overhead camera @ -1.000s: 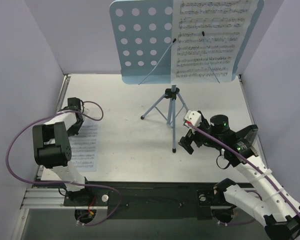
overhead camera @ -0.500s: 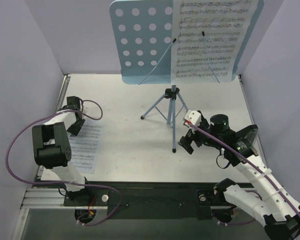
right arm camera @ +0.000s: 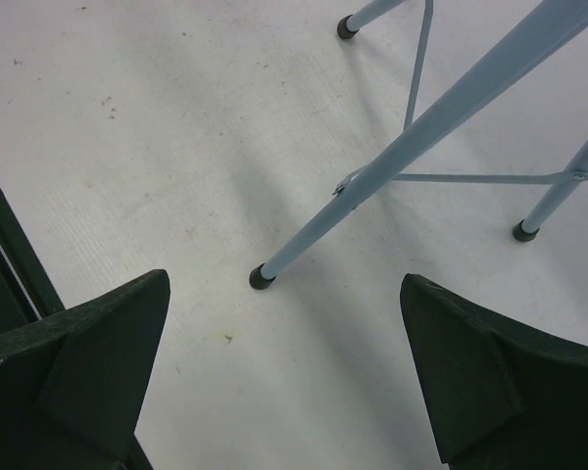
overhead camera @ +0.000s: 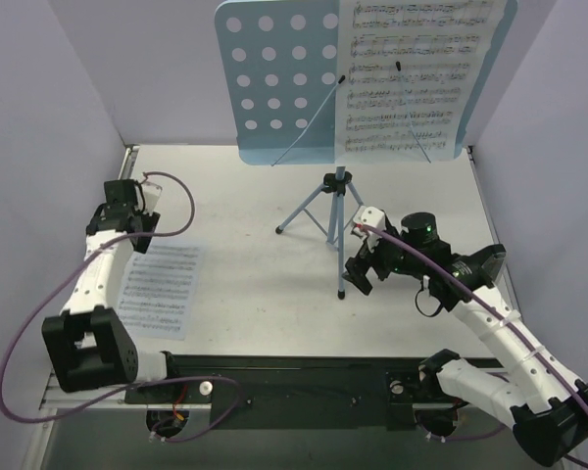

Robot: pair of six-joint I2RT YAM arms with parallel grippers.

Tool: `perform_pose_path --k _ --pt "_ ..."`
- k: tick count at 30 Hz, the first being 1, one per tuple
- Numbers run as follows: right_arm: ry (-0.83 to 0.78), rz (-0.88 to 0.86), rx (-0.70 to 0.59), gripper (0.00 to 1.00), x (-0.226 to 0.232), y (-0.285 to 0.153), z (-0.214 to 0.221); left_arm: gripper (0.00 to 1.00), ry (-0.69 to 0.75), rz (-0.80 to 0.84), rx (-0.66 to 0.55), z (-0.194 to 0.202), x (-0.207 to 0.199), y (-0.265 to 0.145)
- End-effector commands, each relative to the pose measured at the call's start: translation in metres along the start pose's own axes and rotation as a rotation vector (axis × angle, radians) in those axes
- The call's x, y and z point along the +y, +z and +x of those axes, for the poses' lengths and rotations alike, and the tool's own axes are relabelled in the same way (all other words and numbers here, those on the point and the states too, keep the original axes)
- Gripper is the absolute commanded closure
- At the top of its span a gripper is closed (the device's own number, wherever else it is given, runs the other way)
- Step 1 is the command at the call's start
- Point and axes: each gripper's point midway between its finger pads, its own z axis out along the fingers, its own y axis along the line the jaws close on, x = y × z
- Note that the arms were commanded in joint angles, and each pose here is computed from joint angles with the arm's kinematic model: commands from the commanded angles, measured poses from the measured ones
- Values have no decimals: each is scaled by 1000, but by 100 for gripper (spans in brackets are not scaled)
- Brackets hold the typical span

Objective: Pack up the instrument practice props

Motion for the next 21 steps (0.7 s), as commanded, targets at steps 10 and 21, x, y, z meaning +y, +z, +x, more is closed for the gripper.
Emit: perform_pose_path --k 10,21 --pt "-162 5 -116 0 -1 -55 -64 32 46 436 -752 -81 -45 -223" --pt "-237 -80 -166 3 19 -96 -107 46 268 867 -1286 -119 -70 -422"
